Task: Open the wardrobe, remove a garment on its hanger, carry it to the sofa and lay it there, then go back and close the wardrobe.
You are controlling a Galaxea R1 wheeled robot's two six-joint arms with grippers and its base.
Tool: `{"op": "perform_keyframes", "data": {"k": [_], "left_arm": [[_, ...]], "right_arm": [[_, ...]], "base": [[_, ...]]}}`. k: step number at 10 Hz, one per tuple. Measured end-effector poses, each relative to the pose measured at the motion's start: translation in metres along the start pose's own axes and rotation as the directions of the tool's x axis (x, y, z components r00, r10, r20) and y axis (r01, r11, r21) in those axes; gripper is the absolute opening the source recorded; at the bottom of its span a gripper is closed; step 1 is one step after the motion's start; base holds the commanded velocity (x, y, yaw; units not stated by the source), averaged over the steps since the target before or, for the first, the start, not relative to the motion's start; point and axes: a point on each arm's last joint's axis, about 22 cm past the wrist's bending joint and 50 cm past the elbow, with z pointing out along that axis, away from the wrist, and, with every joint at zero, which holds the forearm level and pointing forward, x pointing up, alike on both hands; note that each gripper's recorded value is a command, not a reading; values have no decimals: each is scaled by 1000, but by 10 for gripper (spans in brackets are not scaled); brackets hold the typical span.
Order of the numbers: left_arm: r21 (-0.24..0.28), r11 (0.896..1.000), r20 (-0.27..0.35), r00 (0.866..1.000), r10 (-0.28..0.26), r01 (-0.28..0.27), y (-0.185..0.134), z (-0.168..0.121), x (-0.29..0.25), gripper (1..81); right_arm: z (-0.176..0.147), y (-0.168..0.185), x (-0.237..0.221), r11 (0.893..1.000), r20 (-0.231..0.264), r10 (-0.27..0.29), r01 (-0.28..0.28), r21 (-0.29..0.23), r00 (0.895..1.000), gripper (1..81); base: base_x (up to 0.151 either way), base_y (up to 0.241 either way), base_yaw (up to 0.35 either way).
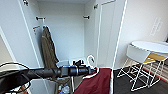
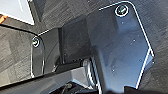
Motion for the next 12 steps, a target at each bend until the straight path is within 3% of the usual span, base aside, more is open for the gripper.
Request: {"op": "perform_keyframes", "data": {"k": [12], "left_arm": [[-13,1000,-9,1000,-1,1,0,-7,3,10]], "right_arm": [[1,-4,-5,1000,5,2,-2,2,1000,811]], "base": [[0,0,-214]]}}
